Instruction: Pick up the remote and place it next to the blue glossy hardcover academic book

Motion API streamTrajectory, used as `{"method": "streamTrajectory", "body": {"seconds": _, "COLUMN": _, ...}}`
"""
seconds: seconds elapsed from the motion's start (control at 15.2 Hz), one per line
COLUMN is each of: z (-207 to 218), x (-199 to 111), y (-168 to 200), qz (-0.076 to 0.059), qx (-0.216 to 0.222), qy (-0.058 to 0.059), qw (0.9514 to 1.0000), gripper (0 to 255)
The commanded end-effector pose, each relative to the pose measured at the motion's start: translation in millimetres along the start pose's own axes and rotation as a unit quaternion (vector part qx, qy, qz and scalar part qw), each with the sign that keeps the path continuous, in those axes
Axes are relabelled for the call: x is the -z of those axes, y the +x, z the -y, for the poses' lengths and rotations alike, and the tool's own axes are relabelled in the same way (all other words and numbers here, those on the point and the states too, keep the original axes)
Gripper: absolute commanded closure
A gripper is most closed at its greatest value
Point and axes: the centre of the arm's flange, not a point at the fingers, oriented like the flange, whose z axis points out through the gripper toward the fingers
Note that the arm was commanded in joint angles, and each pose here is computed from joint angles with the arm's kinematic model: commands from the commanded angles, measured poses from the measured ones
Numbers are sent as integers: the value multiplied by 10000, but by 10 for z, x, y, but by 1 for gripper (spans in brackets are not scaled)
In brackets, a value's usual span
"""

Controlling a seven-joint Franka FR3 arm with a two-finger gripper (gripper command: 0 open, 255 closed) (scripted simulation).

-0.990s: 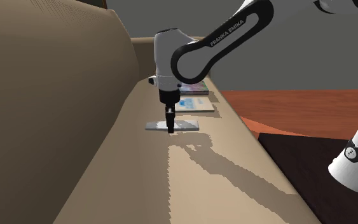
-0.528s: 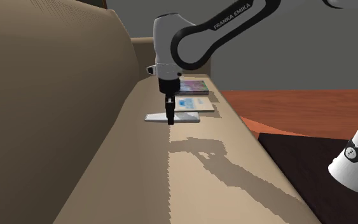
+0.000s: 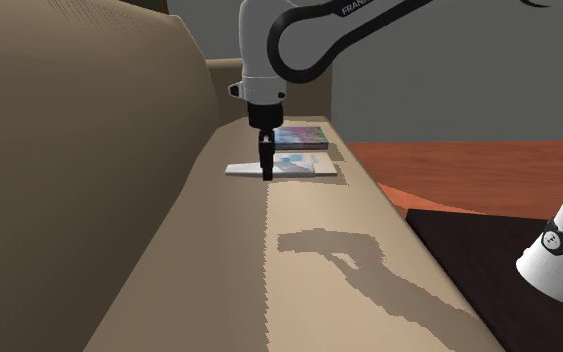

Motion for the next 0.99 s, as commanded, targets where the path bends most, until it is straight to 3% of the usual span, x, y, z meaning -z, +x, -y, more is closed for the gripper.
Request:
{"method": "streamTrajectory", "body": {"seconds": 0.0, "z": -1, "x": 66, "y": -11, "qz": 0, "qx": 0, "qy": 0, "qw": 10000, "gripper": 255}}
{"method": "streamTrajectory", "body": {"seconds": 0.92, "z": -1562, "x": 37, "y": -999, "qz": 0, "qx": 0, "qy": 0, "qw": 10000, "gripper": 255}}
